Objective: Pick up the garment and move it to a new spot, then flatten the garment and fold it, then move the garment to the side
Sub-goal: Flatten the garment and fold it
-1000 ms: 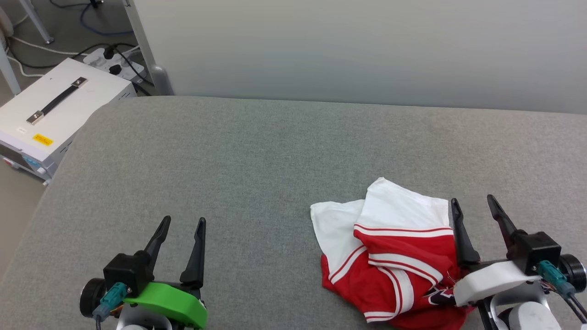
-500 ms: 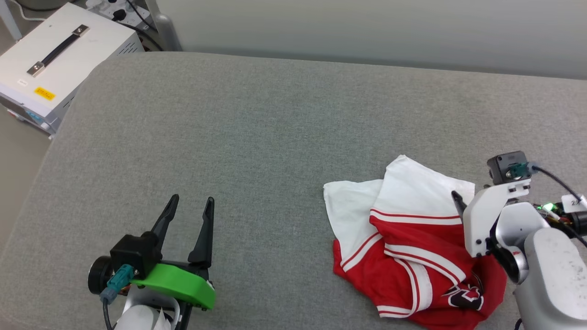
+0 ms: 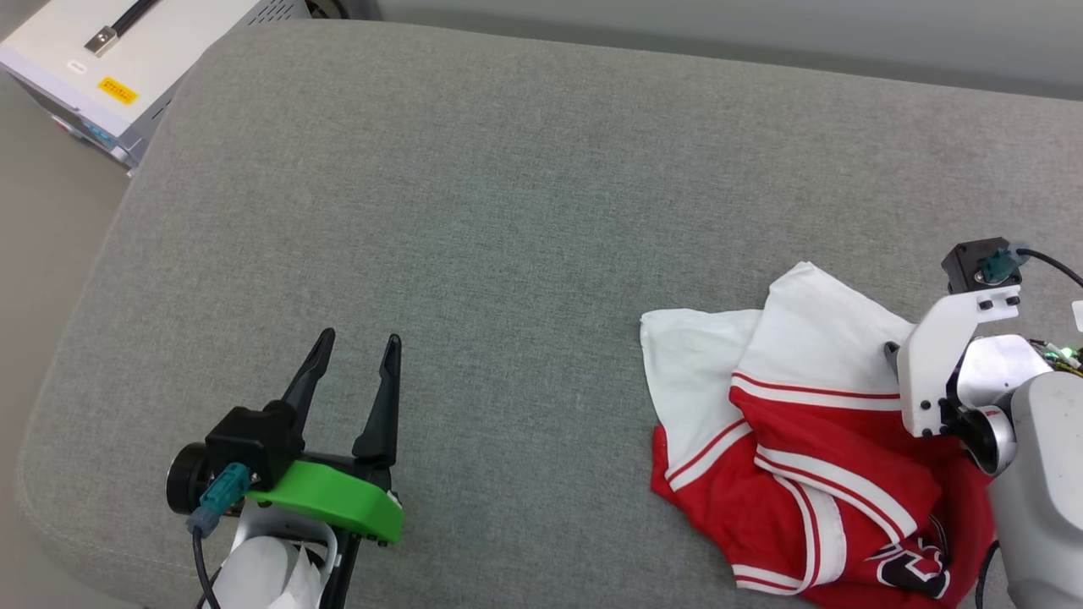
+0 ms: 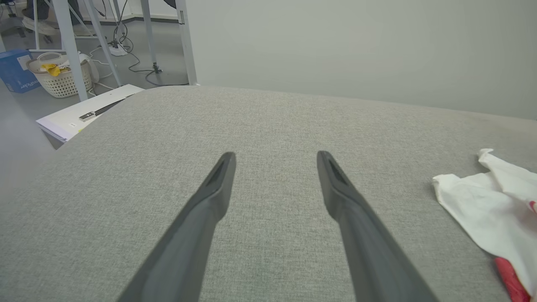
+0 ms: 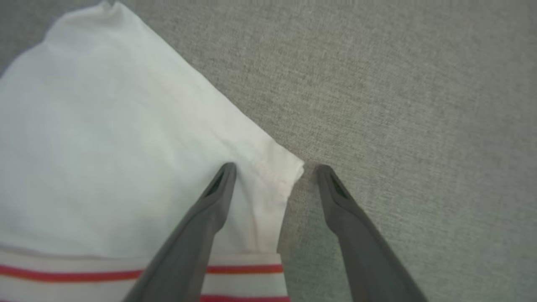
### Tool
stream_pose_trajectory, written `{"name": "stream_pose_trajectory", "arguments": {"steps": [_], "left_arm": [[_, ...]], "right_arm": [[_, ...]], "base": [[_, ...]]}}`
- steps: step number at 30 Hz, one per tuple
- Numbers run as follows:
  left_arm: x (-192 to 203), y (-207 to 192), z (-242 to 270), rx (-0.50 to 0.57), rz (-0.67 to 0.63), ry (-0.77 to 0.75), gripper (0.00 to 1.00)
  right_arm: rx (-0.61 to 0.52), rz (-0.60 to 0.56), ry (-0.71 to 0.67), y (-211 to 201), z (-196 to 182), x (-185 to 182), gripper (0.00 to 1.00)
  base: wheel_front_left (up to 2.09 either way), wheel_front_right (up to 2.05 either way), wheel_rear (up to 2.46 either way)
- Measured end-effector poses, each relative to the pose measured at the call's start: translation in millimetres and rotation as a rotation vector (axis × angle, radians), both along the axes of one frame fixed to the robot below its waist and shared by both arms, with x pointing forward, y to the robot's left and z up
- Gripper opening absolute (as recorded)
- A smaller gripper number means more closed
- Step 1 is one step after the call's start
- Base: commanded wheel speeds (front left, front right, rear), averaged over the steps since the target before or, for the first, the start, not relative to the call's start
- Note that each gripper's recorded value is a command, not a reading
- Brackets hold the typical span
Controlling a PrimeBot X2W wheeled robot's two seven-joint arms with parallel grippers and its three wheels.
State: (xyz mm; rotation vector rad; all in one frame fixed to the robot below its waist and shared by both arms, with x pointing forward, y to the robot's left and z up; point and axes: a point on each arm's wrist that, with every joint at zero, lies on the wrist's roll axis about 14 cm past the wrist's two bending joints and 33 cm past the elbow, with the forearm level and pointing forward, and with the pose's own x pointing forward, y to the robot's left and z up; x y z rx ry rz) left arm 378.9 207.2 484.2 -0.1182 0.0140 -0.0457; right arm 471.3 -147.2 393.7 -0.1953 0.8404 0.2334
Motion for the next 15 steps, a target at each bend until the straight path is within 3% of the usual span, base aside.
{"name": "stream_pose_trajectory", "arguments": {"steps": [1, 2, 8, 15], "left_arm": [[1, 0, -1, 0.002, 0.000, 0.004, 1.00], [1, 1, -2, 0.003, 0.001, 0.007, 1.00], [4, -1, -7, 0.007, -0.011, 0.019, 1.00], [8, -9, 2, 0.009, -0.041, -0.009, 1.00]], "right_arm": [[-0.002, 0.004, 0.007, 1, -3, 1, 0.39], [-0.005, 0.008, 0.014, 1, -5, 2, 0.00], [0.017, -0.016, -0.026, -6, -6, 5, 0.00], [0.002, -0.115, -0.135, -50, 19, 9, 0.00]], "base": [[0.00, 0.00, 0.00], [0.00, 0.00, 0.00], [0.00, 0.00, 0.00], [0.00, 0.00, 0.00]]}}
